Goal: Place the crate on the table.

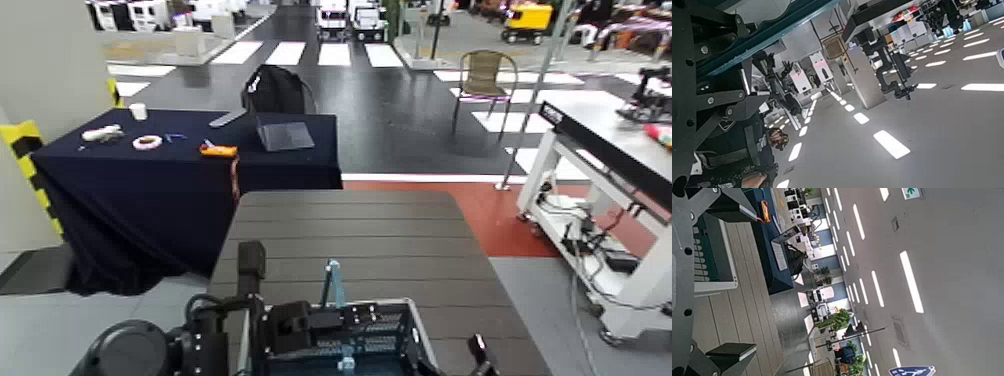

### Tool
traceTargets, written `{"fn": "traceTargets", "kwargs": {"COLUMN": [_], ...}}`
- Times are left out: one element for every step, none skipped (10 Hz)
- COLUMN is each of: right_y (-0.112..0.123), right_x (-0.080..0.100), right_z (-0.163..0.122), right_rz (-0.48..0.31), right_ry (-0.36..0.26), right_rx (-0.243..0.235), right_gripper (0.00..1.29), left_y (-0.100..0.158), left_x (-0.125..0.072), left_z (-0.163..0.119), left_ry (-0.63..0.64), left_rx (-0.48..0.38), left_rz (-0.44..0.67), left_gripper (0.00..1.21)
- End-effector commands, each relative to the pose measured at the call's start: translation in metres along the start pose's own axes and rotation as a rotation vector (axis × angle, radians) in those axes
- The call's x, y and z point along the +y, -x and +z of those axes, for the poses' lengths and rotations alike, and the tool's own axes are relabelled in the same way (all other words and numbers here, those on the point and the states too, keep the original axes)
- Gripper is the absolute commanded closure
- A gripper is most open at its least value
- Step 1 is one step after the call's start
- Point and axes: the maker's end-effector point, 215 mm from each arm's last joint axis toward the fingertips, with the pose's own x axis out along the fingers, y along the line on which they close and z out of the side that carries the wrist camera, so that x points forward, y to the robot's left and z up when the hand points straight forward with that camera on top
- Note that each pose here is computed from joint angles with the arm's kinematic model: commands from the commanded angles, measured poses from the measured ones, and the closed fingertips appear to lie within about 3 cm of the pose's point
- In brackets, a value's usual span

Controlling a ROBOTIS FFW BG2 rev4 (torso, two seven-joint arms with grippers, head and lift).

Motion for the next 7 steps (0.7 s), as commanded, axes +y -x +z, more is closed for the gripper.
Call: {"fn": "traceTargets", "kwargs": {"right_y": [0.000,0.000,0.000,0.000,0.000,0.001,0.000], "right_x": [0.001,0.000,0.001,0.001,0.001,0.001,0.001], "right_z": [0.000,0.000,-0.001,-0.001,0.000,-0.001,-0.001], "right_rz": [0.000,-0.001,0.000,0.000,0.000,0.001,0.000], "right_ry": [-0.001,-0.002,-0.002,-0.002,-0.002,-0.003,-0.004], "right_rx": [-0.001,0.000,0.002,0.002,0.000,0.002,0.001], "right_gripper": [0.14,0.14,0.14,0.14,0.14,0.14,0.14], "left_y": [0.000,0.000,0.000,-0.002,-0.005,-0.009,-0.013], "left_x": [0.000,0.000,0.000,0.000,0.001,0.002,0.003], "left_z": [0.000,0.000,0.001,0.004,0.006,0.010,0.016], "left_ry": [0.002,0.002,0.001,0.000,-0.006,-0.012,-0.016], "left_rx": [0.000,0.000,0.000,0.003,0.011,0.020,0.023], "left_rz": [-0.001,-0.003,-0.003,-0.004,-0.004,-0.003,-0.010], "left_gripper": [1.20,1.20,1.20,1.20,1.20,1.20,1.20]}}
